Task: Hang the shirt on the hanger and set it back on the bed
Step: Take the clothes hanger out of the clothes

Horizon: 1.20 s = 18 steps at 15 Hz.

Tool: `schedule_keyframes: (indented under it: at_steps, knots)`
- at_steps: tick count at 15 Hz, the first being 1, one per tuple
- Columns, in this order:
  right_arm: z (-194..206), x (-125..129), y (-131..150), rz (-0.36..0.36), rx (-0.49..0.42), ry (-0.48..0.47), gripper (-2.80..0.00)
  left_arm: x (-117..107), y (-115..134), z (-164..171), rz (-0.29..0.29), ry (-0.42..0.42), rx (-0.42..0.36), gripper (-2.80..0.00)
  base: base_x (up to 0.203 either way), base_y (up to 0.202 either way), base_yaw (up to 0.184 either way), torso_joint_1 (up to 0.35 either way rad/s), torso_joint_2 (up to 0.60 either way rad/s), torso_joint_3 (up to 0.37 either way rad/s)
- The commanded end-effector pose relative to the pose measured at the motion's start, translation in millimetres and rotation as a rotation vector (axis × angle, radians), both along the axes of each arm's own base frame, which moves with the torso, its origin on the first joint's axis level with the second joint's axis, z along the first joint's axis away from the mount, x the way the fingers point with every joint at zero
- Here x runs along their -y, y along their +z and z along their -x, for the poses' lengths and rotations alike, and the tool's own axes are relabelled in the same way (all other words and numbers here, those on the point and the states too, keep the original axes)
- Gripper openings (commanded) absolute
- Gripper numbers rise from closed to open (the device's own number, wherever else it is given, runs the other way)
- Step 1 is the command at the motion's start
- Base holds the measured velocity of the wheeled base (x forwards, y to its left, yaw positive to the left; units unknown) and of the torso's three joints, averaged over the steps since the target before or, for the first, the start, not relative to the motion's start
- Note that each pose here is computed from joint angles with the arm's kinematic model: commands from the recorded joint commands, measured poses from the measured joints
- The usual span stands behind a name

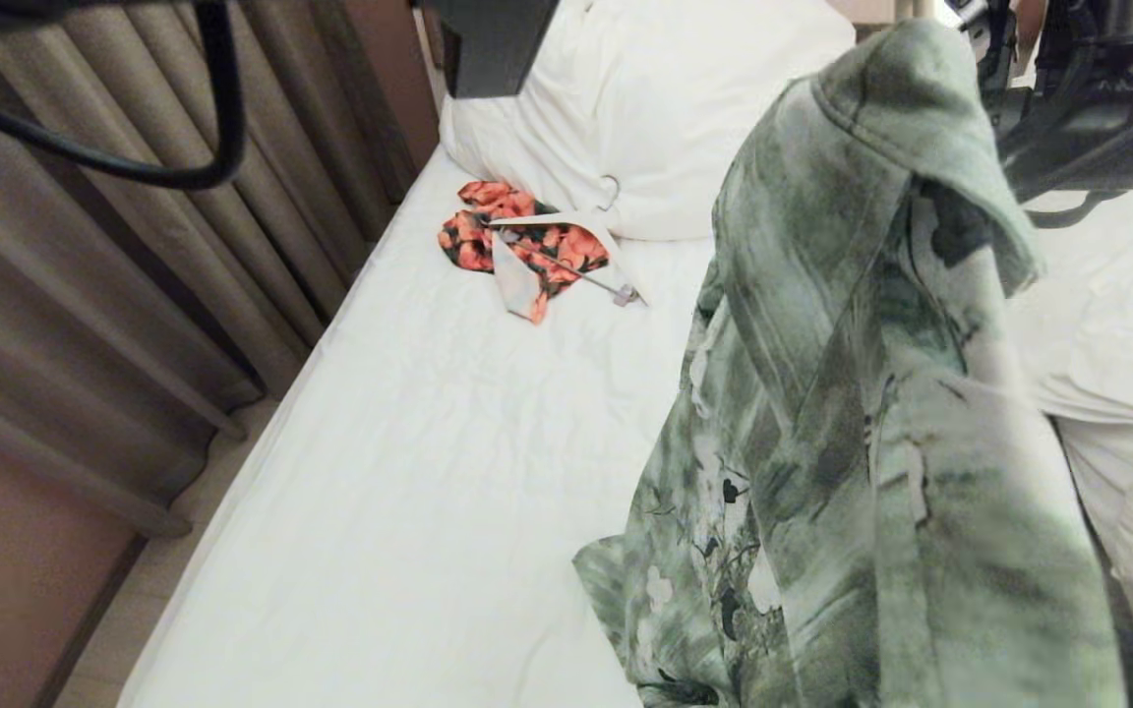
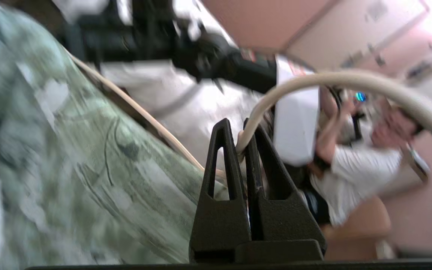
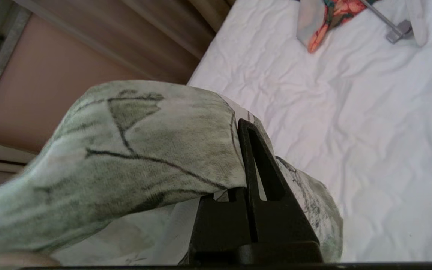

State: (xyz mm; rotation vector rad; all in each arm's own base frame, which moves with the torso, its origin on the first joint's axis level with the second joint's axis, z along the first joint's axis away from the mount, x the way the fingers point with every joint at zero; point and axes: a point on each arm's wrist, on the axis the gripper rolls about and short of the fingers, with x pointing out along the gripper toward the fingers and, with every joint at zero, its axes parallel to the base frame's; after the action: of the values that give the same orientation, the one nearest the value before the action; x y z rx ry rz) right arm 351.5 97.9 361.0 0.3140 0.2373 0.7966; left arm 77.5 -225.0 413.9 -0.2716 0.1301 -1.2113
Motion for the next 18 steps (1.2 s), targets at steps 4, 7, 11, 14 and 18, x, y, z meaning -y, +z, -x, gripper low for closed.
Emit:
schedule_keyframes:
  at_steps: [4,7,11,14,18]
  knots:
    - [-8,-1,-8,0.004,-0.023,0.001,-2.80,16,-4,-33,0.031,0.104,0.047,-2.80,0.000,0.000,0.000,0.000,0.00,0.000]
    - [-14,-2,-12,0.002,-0.012,0.000,-2.80,23,-10,-58,0.043,0.174,0.061,-2.80,0.000,0.000,0.000,0.000,0.00,0.000]
    - [-21,-5,-20,0.013,-0.024,0.002,-2.80,24,-9,-81,0.074,0.247,0.118,-2.80,0.000,0.000,0.000,0.000,0.00,0.000]
    - [-28,-6,-29,0.039,-0.026,-0.002,-2.80,17,-6,-93,0.086,0.299,0.167,-2.80,0.000,0.000,0.000,0.000,0.00,0.000]
    - [-40,-3,-43,0.095,-0.014,-0.027,-2.80,10,-9,-95,0.067,0.319,0.159,-2.80,0.000,0.000,0.000,0.000,0.00,0.000]
